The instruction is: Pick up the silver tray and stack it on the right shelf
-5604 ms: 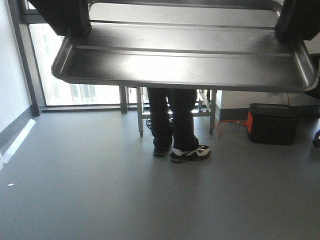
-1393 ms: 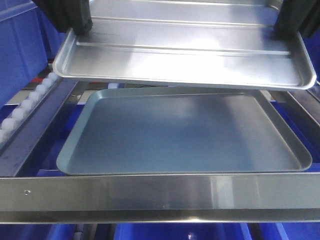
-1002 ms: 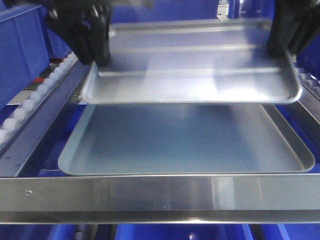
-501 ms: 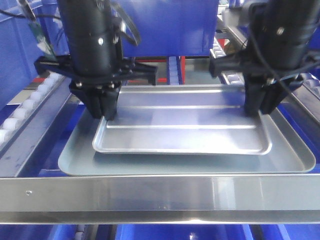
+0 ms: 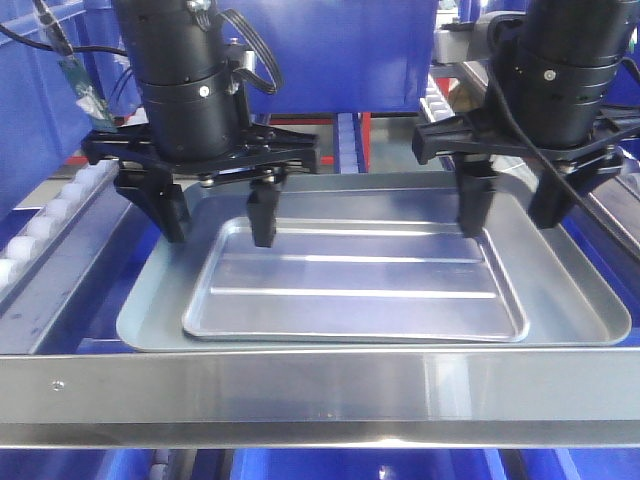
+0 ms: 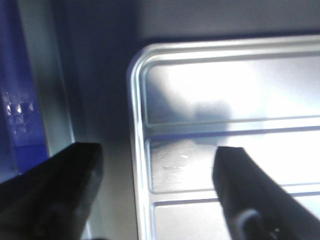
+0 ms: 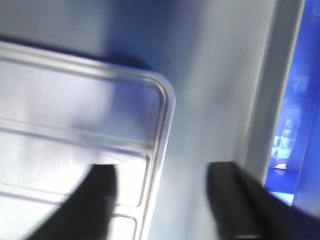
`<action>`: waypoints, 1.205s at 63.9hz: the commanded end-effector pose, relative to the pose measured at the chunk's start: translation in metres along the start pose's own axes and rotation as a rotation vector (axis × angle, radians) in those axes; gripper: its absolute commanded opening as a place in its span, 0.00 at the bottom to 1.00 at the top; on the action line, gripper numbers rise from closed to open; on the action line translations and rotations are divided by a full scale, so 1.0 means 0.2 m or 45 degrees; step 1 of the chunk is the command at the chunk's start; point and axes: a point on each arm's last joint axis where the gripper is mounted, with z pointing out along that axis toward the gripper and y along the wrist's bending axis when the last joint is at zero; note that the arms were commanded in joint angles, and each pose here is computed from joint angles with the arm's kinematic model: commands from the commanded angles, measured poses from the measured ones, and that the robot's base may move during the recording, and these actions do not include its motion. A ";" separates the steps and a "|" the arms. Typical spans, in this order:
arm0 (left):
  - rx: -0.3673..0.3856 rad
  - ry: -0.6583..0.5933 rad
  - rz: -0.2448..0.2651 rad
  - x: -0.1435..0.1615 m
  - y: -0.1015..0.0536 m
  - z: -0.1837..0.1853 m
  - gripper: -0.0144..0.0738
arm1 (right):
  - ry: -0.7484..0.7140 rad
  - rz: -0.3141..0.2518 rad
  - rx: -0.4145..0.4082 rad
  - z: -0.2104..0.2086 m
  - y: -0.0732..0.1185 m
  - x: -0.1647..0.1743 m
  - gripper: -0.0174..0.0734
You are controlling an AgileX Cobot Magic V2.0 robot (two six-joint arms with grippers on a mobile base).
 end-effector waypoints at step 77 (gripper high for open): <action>0.303 -0.792 0.219 0.90 0.50 -0.65 0.06 | -0.683 -0.146 -0.209 -0.60 -0.27 0.68 0.25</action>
